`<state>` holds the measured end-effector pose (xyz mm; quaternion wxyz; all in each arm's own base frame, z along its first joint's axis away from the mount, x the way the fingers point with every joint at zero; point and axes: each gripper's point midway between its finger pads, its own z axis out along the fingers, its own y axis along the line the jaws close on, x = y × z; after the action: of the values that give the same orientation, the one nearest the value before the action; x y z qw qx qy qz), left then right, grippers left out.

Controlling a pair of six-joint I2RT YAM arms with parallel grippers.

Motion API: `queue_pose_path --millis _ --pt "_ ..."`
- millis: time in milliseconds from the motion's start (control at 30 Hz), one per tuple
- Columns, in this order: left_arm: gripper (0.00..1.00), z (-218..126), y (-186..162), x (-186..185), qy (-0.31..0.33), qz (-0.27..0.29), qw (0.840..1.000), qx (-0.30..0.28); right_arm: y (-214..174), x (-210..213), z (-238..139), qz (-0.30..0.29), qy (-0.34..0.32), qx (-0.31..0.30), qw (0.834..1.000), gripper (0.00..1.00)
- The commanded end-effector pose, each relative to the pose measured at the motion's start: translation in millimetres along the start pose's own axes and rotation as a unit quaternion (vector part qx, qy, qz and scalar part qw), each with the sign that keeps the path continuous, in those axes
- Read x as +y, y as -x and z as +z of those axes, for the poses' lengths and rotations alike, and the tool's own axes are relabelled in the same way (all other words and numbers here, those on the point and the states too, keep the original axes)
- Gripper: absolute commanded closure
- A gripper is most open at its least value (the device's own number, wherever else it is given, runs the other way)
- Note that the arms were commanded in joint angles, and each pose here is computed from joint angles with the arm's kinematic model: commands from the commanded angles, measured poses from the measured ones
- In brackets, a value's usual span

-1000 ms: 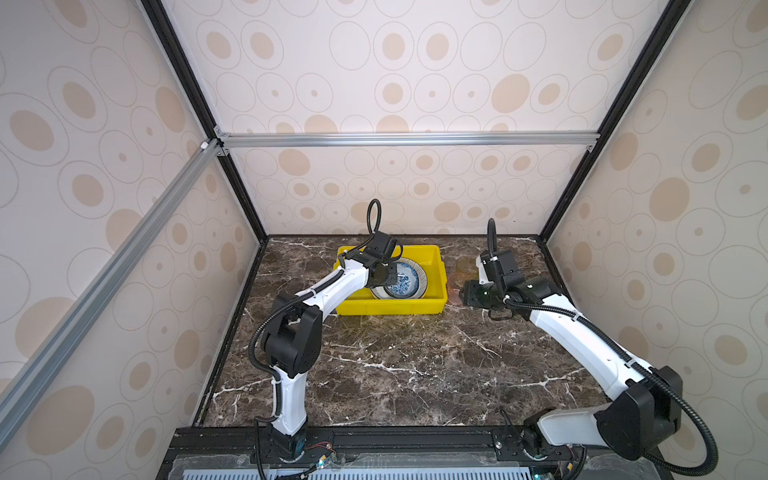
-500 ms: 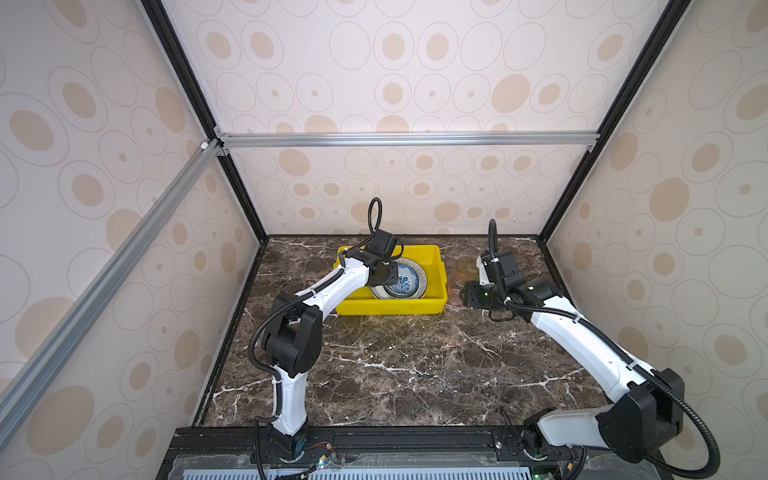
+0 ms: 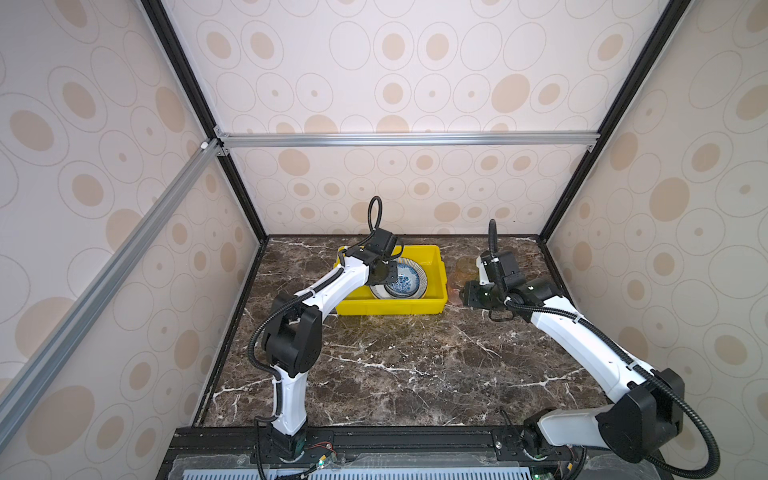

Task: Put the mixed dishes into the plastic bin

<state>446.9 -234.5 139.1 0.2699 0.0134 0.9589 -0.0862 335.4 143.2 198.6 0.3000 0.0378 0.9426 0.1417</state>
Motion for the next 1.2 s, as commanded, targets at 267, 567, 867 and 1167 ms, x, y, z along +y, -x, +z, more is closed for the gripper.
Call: queue_pose_path --millis 267,567,867,1167 --pt "0.87 -4.9 -4.0 -2.7 -0.011 -0.009 1.0 -0.01 15.5 -10.7 5.0 -0.016 -0.04 -0.02 0.999 0.5" --pt "0.78 -47.5 21.7 -6.2 -0.028 -0.005 0.998 -0.064 21.1 -16.8 21.7 -0.001 -0.054 -0.008 0.999 0.5" --pt "0.76 -101.5 34.6 3.2 -0.027 -0.006 0.993 -0.118 32.3 -30.1 47.6 0.025 -0.066 0.006 0.997 0.52" --pt "0.75 -135.8 21.8 25.1 -0.006 -0.004 0.99 -0.142 43.2 -42.6 75.5 0.066 -0.071 0.019 0.995 0.54"
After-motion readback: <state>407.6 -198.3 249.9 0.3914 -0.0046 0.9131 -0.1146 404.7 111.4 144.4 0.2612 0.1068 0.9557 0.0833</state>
